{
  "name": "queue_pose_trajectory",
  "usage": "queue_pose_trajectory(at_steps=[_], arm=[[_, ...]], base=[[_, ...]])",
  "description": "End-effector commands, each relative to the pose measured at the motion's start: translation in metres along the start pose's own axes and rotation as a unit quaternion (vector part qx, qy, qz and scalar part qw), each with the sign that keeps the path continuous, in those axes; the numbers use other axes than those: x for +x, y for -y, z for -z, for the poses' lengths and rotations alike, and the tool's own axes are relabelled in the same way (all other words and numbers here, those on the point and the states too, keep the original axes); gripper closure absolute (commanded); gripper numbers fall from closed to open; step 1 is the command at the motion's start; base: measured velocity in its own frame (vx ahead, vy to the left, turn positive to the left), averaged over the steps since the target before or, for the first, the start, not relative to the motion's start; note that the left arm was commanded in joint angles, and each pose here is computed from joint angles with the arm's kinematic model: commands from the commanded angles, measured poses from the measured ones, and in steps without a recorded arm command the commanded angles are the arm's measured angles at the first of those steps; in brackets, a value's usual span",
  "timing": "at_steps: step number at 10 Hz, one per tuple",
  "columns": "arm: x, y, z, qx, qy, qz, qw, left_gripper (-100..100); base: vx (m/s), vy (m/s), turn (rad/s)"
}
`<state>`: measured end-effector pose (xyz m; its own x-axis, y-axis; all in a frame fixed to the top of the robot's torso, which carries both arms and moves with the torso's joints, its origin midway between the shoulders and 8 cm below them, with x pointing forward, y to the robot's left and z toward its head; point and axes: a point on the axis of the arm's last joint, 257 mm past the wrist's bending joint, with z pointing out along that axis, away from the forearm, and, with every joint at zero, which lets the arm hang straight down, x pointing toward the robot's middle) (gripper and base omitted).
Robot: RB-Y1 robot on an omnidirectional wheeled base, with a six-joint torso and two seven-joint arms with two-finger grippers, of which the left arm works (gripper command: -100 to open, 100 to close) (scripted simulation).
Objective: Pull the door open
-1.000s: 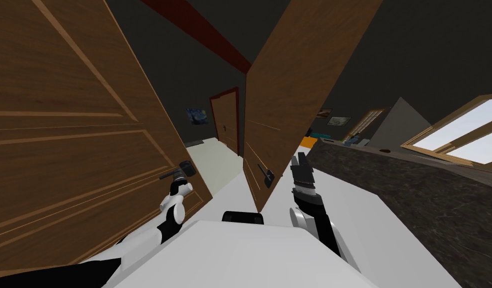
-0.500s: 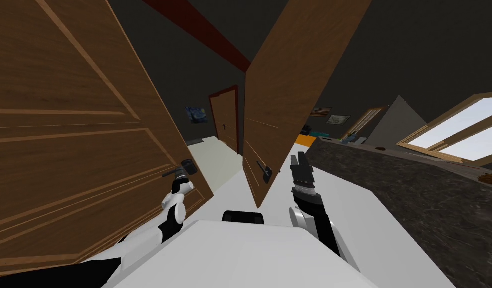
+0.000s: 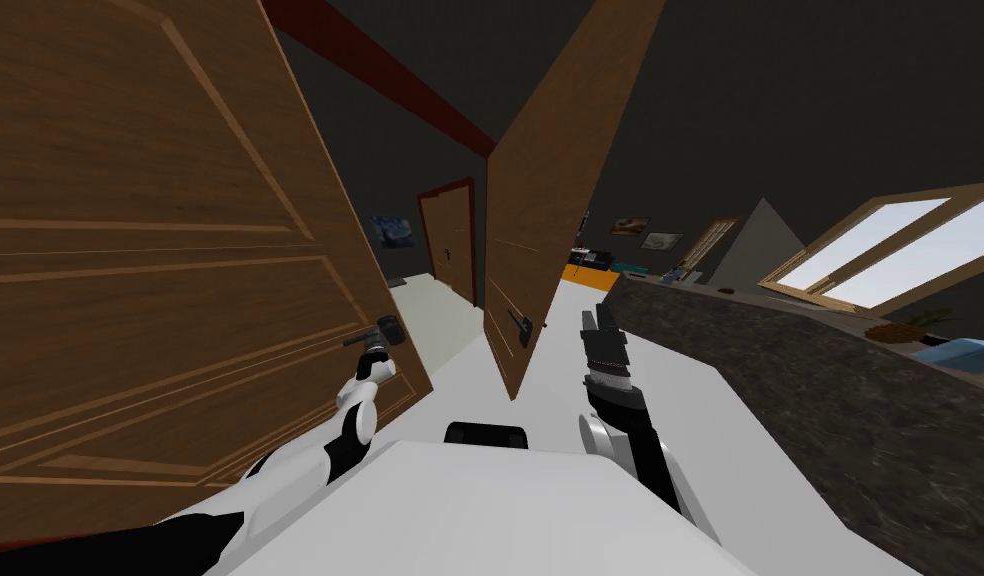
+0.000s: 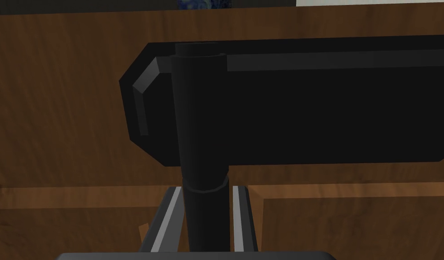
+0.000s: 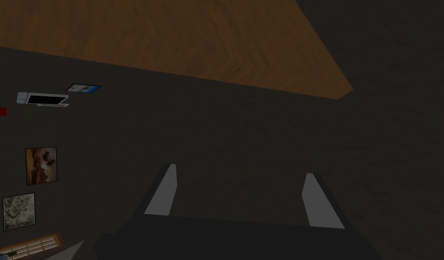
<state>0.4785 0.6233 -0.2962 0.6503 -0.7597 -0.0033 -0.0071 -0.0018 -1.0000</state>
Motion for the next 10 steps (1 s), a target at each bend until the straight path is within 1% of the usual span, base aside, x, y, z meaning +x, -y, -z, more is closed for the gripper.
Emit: queue_pose_trajectory(at_steps=[1,2,3,4,5,7,8,10], arm=[[0.014,0.003,0.0009,0.003,-0.014,0.001,0.9999,100],[0.022,0.003,0.0006,0.003,-0.022,0.002,0.9998,100],[0.018,0.002,0.0,0.002,-0.016,0.001,0.9999,100],[0.029,0.0,0.0012,0.0,-0.028,0.001,0.9996,100],[0.035,0.0,0.0013,0.001,-0.034,0.001,0.9994,100],[0.052,0.002,0.002,0.002,-0.053,0.001,0.9986,100],[0.063,0.003,0.0027,0.003,-0.065,0.001,0.9979,100],[0.077,0.004,0.0039,0.003,-0.08,0.001,0.9968,100]], base=[[-0.215,0.014,-0.058],[-0.227,0.032,-0.053],[-0.103,0.01,-0.041],[-0.179,-0.015,-0.063],[-0.284,0.002,-0.08],[-0.257,-0.007,-0.086],[-0.261,0.023,-0.091],[-0.254,0.002,-0.075]])
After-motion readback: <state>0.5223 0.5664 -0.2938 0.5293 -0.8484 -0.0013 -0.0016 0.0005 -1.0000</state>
